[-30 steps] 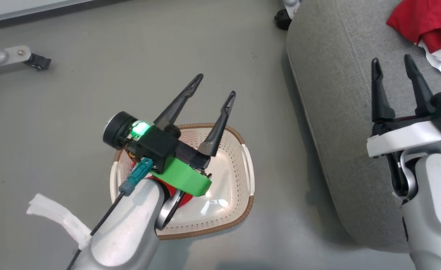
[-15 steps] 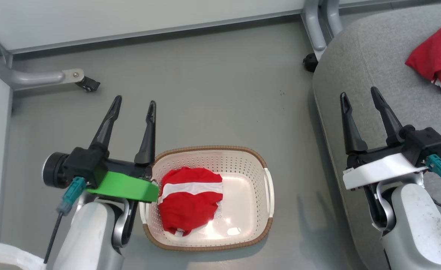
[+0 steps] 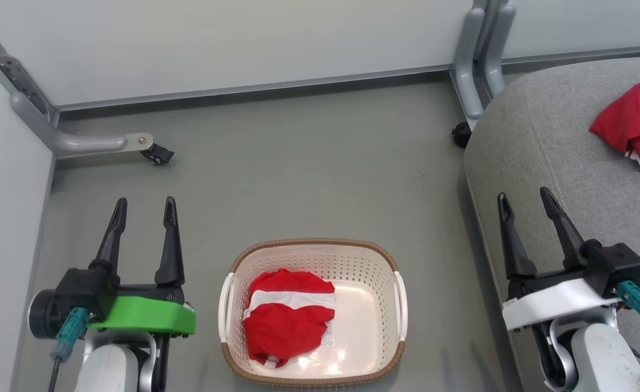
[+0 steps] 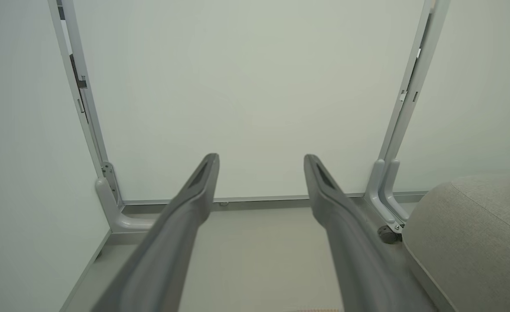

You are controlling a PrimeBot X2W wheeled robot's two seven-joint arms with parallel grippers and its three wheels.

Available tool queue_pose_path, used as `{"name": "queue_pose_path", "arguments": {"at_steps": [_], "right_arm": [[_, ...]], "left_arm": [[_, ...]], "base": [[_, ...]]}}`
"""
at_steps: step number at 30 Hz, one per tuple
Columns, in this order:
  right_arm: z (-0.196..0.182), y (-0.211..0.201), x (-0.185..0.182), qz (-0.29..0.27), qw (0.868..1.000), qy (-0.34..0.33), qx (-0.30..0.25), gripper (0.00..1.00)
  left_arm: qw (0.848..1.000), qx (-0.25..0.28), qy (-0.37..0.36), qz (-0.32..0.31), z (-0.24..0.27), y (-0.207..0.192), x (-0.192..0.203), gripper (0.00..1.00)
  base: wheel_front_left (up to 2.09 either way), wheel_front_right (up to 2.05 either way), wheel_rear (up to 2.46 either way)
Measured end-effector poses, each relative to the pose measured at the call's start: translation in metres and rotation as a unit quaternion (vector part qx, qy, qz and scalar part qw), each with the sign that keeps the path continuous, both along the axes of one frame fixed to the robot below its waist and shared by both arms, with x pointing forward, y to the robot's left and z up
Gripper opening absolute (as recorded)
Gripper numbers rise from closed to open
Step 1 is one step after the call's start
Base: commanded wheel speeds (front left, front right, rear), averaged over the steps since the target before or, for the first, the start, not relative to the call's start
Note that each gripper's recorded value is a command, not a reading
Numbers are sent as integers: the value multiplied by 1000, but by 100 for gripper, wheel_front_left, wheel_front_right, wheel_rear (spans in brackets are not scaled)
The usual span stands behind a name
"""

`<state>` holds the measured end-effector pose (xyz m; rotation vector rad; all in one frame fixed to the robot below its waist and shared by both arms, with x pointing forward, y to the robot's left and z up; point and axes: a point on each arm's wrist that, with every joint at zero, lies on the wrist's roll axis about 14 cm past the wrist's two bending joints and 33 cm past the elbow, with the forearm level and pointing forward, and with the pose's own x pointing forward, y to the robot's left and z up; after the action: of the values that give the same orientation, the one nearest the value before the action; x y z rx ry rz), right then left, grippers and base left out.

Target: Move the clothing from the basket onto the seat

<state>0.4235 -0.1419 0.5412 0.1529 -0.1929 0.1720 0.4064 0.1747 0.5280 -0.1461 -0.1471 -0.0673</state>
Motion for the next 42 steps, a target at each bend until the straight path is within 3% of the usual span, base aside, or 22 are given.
{"name": "queue_pose_path", "arguments": {"at_steps": [25, 42], "right_arm": [[-14, 5, -22, 8, 1000, 22, 7, 100], [-12, 5, -16, 8, 1000, 19, 7, 100]], "left_arm": [[999, 7, 11, 30, -7, 19, -21, 100], [999, 29, 22, 4, -15, 8, -5, 100]], "base": [[0, 0, 0], [0, 0, 0]]}}
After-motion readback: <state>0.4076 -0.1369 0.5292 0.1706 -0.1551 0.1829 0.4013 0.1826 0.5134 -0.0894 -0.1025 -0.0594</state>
